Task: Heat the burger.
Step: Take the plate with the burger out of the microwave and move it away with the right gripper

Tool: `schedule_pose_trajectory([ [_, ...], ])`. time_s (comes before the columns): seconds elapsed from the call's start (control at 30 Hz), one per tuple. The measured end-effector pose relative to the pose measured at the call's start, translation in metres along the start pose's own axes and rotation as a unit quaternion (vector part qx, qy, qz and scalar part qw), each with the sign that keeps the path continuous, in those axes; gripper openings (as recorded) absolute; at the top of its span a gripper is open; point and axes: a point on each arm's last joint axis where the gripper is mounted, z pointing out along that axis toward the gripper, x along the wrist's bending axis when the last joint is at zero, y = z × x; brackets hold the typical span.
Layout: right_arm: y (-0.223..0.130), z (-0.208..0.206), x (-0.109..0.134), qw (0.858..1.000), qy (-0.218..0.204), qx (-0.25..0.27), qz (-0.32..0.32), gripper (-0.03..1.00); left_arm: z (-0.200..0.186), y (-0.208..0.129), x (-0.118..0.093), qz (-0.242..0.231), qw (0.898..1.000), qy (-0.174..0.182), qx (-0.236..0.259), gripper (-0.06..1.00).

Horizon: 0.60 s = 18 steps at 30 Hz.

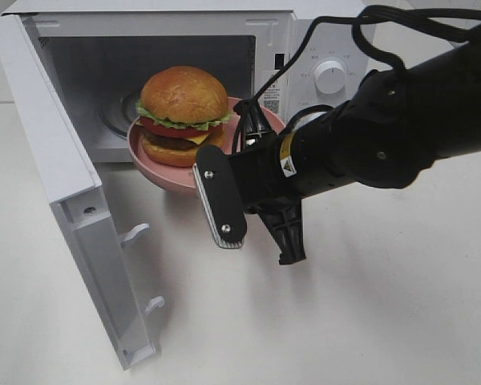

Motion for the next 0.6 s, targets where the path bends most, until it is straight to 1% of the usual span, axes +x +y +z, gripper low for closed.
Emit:
schedule_pose_trajectory([
  [0.07, -0.001, -0.003, 0.004, 1.0, 0.003, 0.001, 0.0, 0.11, 0.0, 0.0, 0.0, 0.0, 1.0, 0.0, 0.0, 0.96],
  [0.13, -0.006, -0.017, 0.013, 1.0, -0.004, -0.002, -0.001, 0.11, 0.0, 0.0, 0.0, 0.0, 1.0, 0.0, 0.0, 0.96],
  [0.23, -0.007, -0.02, 0.015, 1.0, -0.003, -0.002, -0.002, 0.11, 0.0, 0.0, 0.0, 0.0, 1.0, 0.0, 0.0, 0.96],
  [0.3, -0.01, -0.034, 0.024, 1.0, -0.012, -0.007, -0.004, 0.11, 0.0, 0.0, 0.0, 0.0, 1.0, 0.0, 0.0, 0.96],
  [0.4, -0.011, -0.037, 0.027, 1.0, -0.011, -0.006, -0.007, 0.11, 0.0, 0.0, 0.0, 0.0, 1.0, 0.0, 0.0, 0.96],
  [0.47, -0.015, -0.052, 0.038, 1.0, -0.016, -0.008, -0.012, 0.11, 0.0, 0.0, 0.0, 0.0, 1.0, 0.0, 0.0, 0.96],
  [0.57, -0.016, -0.055, 0.04, 1.0, -0.017, -0.008, -0.013, 0.11, 0.0, 0.0, 0.0, 0.0, 1.0, 0.0, 0.0, 0.96],
  [0.6, -0.018, -0.062, 0.046, 1.0, -0.018, -0.008, -0.014, 0.11, 0.0, 0.0, 0.0, 0.0, 1.0, 0.0, 0.0, 0.96],
])
